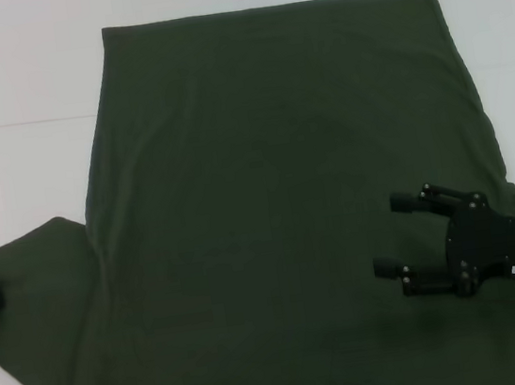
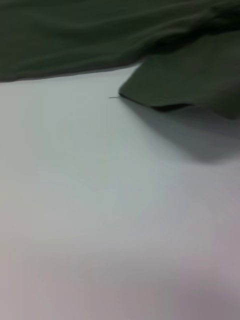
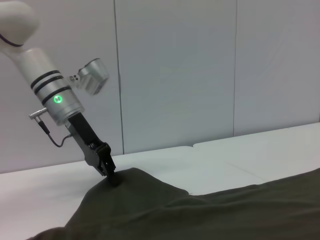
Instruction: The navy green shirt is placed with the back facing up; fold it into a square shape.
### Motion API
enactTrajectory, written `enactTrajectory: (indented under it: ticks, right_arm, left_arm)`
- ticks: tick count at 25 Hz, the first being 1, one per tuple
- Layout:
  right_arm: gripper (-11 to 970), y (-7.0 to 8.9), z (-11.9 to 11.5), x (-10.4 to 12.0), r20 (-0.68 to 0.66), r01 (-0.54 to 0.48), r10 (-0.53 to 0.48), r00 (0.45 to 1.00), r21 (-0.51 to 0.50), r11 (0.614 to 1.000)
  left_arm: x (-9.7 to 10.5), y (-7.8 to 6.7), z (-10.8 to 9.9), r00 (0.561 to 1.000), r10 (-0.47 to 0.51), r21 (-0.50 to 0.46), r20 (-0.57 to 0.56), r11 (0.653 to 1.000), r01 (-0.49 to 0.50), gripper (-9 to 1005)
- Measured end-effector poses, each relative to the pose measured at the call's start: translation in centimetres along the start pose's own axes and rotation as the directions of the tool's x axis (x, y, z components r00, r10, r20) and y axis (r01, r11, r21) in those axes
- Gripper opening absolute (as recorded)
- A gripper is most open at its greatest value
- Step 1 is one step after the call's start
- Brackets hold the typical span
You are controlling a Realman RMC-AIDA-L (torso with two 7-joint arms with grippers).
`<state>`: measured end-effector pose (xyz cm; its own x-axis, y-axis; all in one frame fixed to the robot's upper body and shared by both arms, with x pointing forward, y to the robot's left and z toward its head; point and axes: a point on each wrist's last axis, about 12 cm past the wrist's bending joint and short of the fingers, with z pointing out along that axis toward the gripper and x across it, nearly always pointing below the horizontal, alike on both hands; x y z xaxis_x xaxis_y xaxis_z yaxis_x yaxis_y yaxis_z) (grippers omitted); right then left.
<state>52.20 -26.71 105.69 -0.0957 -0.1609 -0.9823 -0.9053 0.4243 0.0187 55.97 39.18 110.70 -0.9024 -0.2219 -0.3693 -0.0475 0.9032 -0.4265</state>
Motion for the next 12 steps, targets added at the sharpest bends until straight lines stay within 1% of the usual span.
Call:
enactTrajectory:
  ticks: [5, 12]
  right_arm:
    - [941, 0.0, 0.0, -0.1, 0.006, 0.000, 0.000, 1.000, -0.002, 1.000]
    - [940, 0.1, 0.0, -0.1, 0.011, 0.000, 0.000, 1.000, -0.010, 1.000]
  left_arm:
    - [-0.4, 0.4, -1.2, 1.000, 0.000, 0.002, 0.029, 1.000, 0.000, -1]
    - [-1.1, 0.1, -1.9, 0.999, 0.021, -0.004, 0.046, 1.000, -0.021, 8]
